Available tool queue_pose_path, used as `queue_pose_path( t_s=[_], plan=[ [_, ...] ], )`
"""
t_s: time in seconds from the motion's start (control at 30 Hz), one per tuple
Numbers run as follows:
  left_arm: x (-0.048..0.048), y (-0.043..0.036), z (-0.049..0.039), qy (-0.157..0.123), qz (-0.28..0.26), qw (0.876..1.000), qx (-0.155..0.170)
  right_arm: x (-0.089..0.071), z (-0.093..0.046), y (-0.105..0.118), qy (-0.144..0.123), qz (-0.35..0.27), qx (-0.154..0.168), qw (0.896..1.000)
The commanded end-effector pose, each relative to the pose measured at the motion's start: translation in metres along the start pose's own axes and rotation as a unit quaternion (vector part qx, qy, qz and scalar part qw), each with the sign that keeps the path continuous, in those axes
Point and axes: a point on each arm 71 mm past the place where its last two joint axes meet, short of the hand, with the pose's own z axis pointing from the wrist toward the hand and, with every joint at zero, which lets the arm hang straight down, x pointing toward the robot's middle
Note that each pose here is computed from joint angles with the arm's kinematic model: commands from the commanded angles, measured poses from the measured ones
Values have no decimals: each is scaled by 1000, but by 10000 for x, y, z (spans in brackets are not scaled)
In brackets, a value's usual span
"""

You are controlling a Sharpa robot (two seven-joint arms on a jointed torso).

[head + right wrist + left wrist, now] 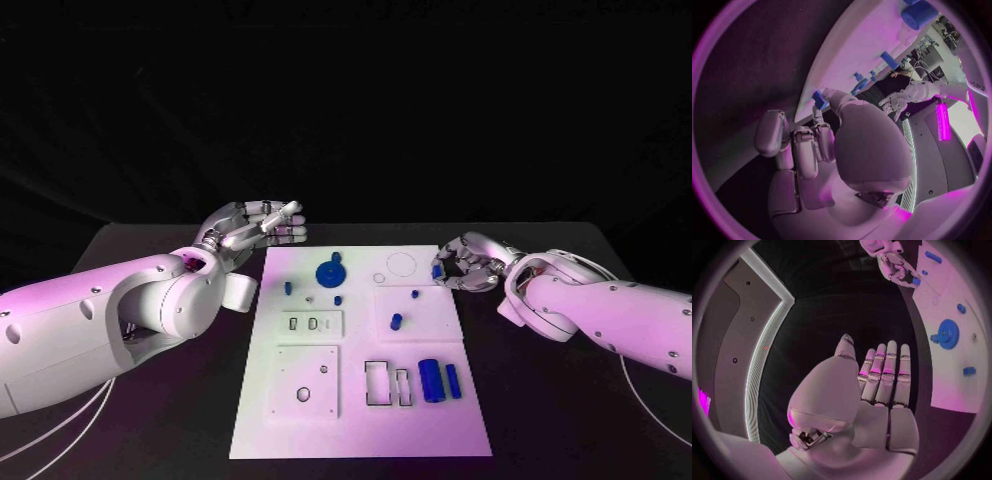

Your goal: Assemble the parts on the task board

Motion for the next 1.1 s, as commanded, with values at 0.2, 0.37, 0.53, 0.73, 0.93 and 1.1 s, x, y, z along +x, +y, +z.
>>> queue_pose_path(
  t_s=[0.2, 0.37, 0.53, 0.73, 0.93, 1.1],
  plan=[
    [23, -10, 1, 9, -4, 1000, 3, 24, 7, 9, 6, -5, -2, 1000],
    [21, -10, 0, 8, -4, 1000, 2, 13, 11, 15, -4, -12, -5, 1000],
    [17, -9, -2, 8, -3, 1000, 1, -17, 12, 13, -28, -20, -3, 999],
    [14, -9, -5, 8, -3, 1000, 1, -53, -1, 23, -61, -21, 6, 998],
    [2, -8, -4, 7, -3, 1000, 1, -53, -67, 146, -73, -6, 11, 997],
    [-12, -4, 4, 5, -2, 1000, 0, -31, -104, 387, -71, 9, 11, 997]
  ],
)
